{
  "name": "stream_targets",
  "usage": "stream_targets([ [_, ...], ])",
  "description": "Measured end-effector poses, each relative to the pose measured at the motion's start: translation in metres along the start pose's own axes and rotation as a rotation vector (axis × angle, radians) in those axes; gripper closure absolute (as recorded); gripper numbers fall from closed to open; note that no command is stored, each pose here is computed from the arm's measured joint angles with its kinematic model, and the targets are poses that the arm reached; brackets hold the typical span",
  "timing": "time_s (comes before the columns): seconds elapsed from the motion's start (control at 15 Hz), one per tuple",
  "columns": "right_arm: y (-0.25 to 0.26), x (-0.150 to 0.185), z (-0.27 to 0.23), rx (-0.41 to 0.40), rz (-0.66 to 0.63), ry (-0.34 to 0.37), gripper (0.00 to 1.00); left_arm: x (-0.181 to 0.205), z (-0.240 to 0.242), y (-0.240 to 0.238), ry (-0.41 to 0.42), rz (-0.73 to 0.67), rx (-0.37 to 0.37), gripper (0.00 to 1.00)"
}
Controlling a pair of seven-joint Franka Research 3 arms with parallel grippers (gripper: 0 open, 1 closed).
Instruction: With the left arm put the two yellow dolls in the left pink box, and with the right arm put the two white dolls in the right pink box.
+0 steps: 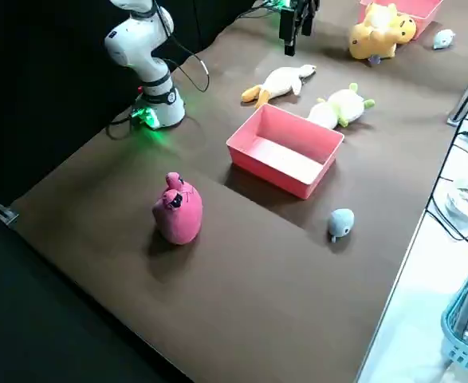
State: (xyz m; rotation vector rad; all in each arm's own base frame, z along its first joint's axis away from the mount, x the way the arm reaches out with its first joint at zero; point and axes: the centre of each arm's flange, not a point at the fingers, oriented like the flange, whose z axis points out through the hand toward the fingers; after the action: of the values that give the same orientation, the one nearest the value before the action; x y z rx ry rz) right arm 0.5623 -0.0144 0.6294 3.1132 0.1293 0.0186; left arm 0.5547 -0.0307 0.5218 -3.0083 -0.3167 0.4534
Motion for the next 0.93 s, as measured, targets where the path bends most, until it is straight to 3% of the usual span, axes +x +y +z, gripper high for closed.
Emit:
stream_targets([
  [0.33, -0.03, 0.002, 0.02, 0.005, -0.059, -0.038, 0.0, 0.026, 0.033, 0.022, -0.035, 0.027, 0.01, 0.0],
  [0.53, -0.058, 0.002, 0.031, 0.007, -0.115, -0.059, 0.0, 0.048, 0.059, 0.06, -0.04, 0.034, -0.033, 0.0],
  [0.87, -0.143, -0.017, 0.064, 0.007, -0.311, -0.118, 0.0, 0.068, 0.098, 0.131, -0.012, -0.087, -0.055, 0.0],
  [0.93, -0.191, -0.035, 0.091, 0.003, -0.41, -0.124, 0.0, 0.068, 0.103, 0.153, 0.017, -0.119, -0.065, 0.0],
])
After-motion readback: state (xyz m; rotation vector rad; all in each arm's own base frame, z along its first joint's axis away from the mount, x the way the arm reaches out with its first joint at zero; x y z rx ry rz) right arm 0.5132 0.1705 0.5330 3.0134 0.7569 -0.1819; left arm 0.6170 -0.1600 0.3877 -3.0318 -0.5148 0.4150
